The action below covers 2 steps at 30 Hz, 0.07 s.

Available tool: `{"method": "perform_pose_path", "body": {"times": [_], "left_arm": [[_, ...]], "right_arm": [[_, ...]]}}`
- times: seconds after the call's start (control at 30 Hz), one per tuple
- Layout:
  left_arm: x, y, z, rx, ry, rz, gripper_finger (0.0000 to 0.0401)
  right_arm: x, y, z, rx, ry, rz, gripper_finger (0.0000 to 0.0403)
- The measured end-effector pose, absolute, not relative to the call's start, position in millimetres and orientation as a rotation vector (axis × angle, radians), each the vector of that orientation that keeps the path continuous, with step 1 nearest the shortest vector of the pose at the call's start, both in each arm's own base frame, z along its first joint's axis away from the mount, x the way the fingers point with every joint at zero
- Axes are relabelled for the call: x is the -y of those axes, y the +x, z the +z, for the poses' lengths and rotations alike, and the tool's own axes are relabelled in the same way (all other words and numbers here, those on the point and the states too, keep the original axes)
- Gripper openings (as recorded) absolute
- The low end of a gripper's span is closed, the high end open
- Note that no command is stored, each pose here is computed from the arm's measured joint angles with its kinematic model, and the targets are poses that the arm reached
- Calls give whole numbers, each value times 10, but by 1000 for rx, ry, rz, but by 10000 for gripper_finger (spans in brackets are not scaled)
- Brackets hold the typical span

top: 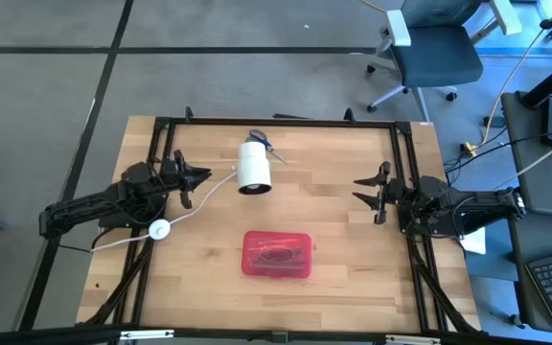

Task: Pick & place school supplies into a supply box
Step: Return to Home Position

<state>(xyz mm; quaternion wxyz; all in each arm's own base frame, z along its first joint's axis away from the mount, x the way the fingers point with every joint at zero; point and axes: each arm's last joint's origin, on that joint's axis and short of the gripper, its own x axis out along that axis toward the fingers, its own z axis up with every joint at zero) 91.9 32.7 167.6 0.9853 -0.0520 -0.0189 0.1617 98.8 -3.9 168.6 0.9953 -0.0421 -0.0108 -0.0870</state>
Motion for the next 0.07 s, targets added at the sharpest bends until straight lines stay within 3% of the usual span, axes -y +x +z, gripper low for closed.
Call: {"method": "perform_pose_path", "body": {"times": [0.07], "left_arm": [[-328,919,1676,38,-105,325,50]], "right_arm": [[39,988,1686,22,-84,-175,172]]}}
